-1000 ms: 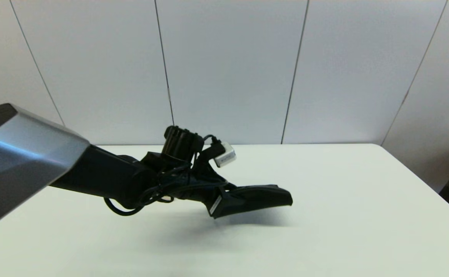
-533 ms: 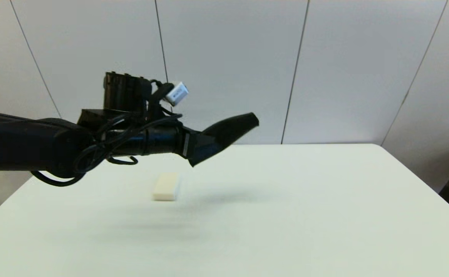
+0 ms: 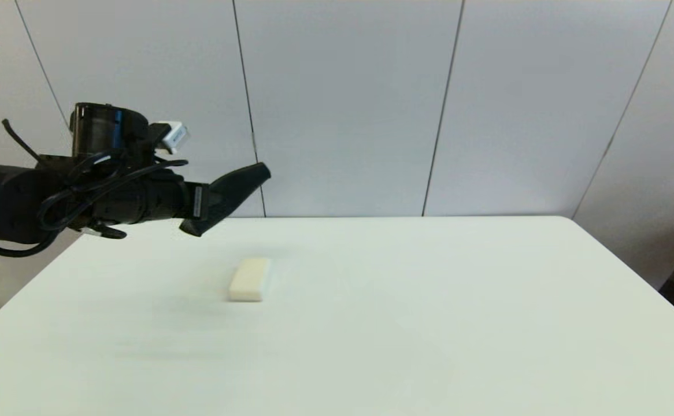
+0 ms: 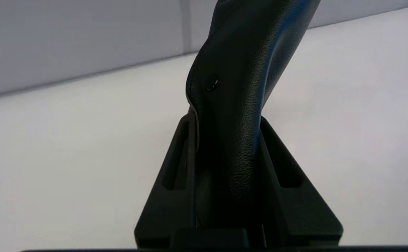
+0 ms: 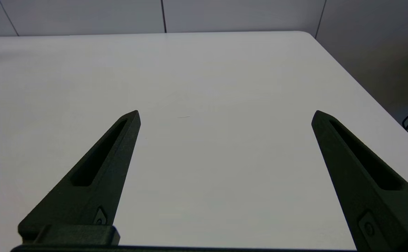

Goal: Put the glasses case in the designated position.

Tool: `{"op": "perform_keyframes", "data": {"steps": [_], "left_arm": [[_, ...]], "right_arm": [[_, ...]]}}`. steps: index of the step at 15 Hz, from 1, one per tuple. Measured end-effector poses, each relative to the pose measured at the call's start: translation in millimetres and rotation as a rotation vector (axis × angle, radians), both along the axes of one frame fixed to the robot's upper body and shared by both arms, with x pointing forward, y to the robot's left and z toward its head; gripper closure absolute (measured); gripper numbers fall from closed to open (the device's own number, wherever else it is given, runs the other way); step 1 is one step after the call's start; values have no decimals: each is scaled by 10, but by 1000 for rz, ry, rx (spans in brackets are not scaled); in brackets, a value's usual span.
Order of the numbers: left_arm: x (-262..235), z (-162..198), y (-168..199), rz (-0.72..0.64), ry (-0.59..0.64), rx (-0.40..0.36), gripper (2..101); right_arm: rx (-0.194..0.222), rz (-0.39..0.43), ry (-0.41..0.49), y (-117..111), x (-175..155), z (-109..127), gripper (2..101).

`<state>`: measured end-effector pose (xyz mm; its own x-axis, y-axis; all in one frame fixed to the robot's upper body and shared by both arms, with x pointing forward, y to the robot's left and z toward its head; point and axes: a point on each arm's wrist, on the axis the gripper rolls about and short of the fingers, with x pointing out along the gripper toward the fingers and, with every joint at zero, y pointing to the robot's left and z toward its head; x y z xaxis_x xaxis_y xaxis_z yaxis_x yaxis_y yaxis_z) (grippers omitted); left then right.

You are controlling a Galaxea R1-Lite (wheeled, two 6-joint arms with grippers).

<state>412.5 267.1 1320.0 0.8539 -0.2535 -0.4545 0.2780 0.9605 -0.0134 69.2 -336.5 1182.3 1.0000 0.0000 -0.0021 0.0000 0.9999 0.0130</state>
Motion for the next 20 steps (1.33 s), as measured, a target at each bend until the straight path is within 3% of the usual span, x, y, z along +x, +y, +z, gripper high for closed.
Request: {"op": "perform_keyframes", "data": {"steps": [2,7,14,20], "left_arm": [[-26,-133,160,64,69,34,744],[-261,-525,389,55,241,169,748],[-361,-668,416,57,295,177,754],[-374,-658,421,63,293,172,411]], "right_arm": [[0,0,0,0,0,0,52],[1,0,0,0,0,0,52],[0,0,0,0,0,0,52],[0,0,0,0,0,0,52]]}}
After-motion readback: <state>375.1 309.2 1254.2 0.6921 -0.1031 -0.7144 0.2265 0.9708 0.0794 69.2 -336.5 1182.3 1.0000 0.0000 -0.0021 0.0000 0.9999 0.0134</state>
